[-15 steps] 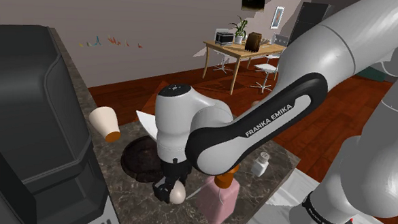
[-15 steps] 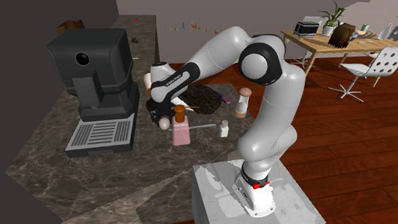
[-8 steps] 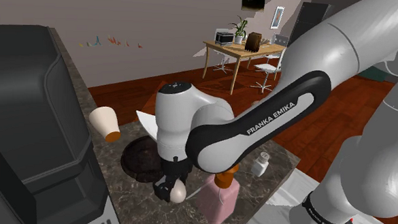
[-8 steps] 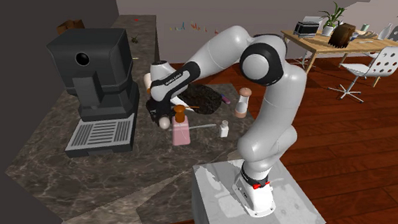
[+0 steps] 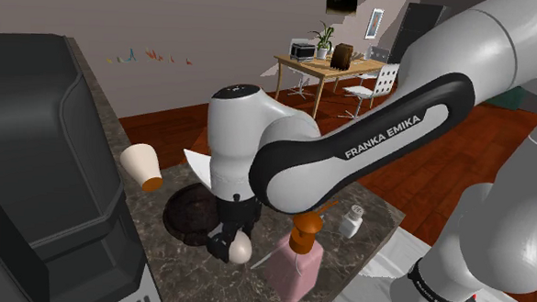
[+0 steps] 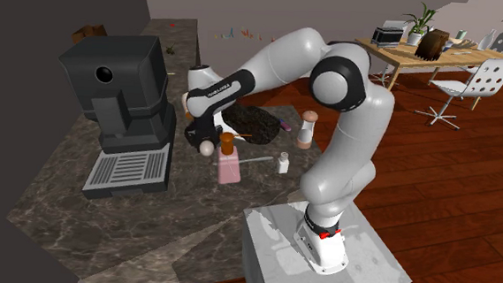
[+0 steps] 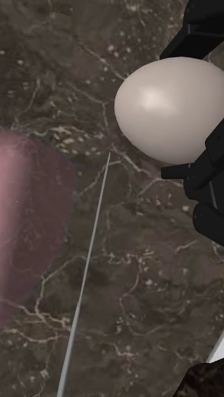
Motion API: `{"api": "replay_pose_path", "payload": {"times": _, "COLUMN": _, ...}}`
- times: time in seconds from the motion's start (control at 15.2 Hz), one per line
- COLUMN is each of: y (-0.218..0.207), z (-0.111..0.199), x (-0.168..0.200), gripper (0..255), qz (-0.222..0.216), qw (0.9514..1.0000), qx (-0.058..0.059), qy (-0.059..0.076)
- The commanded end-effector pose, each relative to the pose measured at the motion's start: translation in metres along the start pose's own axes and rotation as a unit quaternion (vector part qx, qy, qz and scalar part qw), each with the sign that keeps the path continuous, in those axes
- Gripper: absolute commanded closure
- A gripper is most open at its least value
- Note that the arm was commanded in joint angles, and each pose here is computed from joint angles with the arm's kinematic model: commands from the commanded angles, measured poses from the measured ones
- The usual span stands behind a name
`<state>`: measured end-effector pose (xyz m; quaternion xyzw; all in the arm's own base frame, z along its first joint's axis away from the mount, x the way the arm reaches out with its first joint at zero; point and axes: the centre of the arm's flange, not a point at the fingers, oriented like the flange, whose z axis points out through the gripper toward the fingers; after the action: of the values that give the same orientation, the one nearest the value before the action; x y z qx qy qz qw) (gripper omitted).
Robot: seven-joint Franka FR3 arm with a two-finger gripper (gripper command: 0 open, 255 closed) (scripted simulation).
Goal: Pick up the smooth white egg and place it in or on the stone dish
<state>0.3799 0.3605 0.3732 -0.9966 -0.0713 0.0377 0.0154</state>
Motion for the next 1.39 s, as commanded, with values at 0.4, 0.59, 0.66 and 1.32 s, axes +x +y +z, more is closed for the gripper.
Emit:
{"api": "replay_pose_path", "payload": {"times": 0.4, "y": 0.000, "z": -0.042, "x": -0.003, "gripper": 255, "qz": 0.000, "qw": 1.0000, "qx": 0.000, "qy": 0.000}}
{"api": "replay_pose_path", "payload": {"times": 0.59, "y": -0.001, "z": -0.058, "x": -0.004, "gripper": 255, "qz": 0.000, "qw": 1.0000, "qx": 0.000, "qy": 0.000}}
{"api": "replay_pose_path", "payload": {"times": 0.66, "y": -0.001, "z": -0.063, "x": -0.005, "gripper": 255, "qz": 0.000, "qw": 1.0000, "qx": 0.000, "qy": 0.000}}
{"api": "replay_pose_path", "payload": {"times": 1.32, "y": -0.003, "z": -0.115, "x": -0.009, "gripper": 255, "qz": 0.000, "qw": 1.0000, "qx": 0.000, "qy": 0.000}}
